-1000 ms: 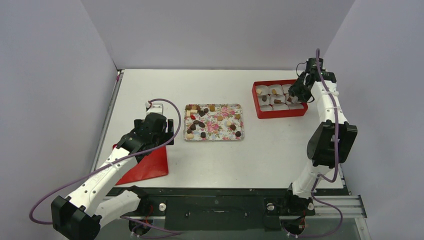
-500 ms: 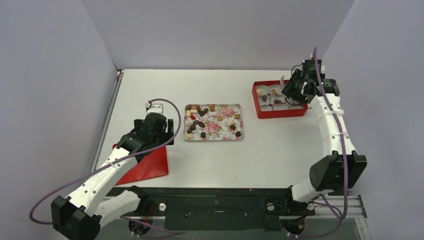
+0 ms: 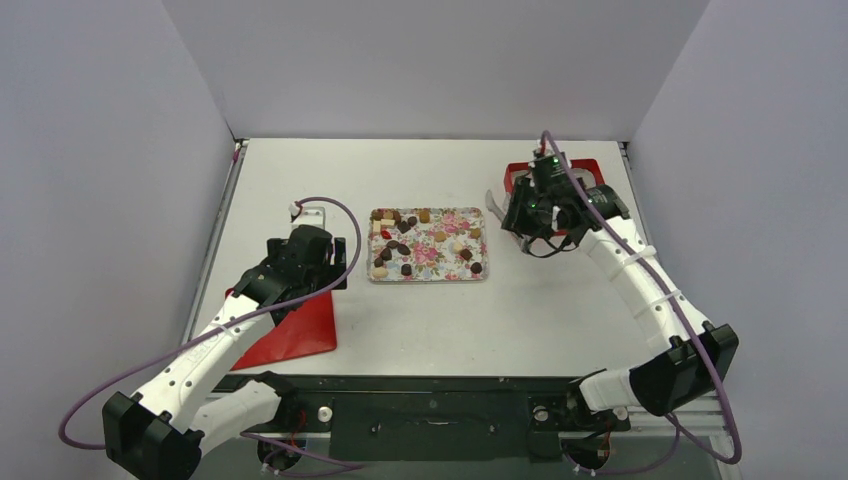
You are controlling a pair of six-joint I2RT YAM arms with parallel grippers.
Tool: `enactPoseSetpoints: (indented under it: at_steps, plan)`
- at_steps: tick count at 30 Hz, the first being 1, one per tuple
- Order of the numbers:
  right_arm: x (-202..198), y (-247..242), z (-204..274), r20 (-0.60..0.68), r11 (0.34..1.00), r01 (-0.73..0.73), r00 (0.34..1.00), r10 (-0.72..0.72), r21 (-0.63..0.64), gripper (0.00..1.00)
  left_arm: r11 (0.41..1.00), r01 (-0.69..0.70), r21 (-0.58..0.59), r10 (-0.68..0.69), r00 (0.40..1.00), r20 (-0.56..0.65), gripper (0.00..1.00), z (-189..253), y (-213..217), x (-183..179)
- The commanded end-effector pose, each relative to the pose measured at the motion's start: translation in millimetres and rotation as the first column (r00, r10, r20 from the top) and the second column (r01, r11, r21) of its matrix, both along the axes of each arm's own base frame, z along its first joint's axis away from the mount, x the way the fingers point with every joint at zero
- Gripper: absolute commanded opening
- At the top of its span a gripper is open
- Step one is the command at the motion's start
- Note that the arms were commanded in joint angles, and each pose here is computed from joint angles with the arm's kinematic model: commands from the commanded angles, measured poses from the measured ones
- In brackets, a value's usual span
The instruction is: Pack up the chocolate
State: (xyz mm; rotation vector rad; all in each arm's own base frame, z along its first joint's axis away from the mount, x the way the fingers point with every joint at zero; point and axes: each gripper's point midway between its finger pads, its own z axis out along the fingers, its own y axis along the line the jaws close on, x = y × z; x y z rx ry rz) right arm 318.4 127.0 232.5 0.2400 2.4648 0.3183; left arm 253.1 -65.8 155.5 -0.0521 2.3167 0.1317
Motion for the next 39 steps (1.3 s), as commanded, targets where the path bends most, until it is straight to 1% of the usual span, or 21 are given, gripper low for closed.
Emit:
enactPoseSetpoints:
  at_steps: [1, 2, 7, 11, 20, 39]
  plan:
    - [-21.8, 30.3, -11.7, -0.019, 0.997, -0.07, 0.997, 0.07, -0.012, 0.38, 1.0, -0.013, -0.007, 0.014, 0.999, 0.046, 0.96, 10.7, 0.9, 8.9]
    - [-25.1, 33.0, -18.5, -0.03, 0.996, -0.078, 0.997, 0.077, -0.034, 0.38, 1.0, -0.013, -0.008, 0.013, 0.999, 0.046, 0.96, 10.7, 0.7, 9.0]
    - [-38.1, 40.9, -35.2, -0.067, 0.992, -0.11, 0.992, 0.106, -0.058, 0.38, 1.0, -0.014, -0.008, 0.014, 0.999, 0.046, 0.96, 10.9, 1.1, 8.8]
    - [-53.4, 46.0, -56.9, -0.121, 0.986, -0.147, 0.983, 0.137, -0.082, 0.38, 1.0, -0.013, -0.008, 0.013, 0.999, 0.044, 0.97, 10.1, 1.0, 8.7]
    - [-74.3, 53.7, -79.8, -0.18, 0.975, -0.193, 0.969, 0.171, -0.111, 0.35, 1.0, -0.012, -0.009, 0.012, 0.999, 0.043, 0.96, 9.8, 0.7, 8.7]
    - [-85.1, 45.8, -92.9, -0.243, 0.96, -0.224, 0.953, 0.18, -0.168, 0.35, 1.0, -0.015, -0.008, 0.015, 0.999, 0.048, 0.96, 11.1, 1.7, 8.5]
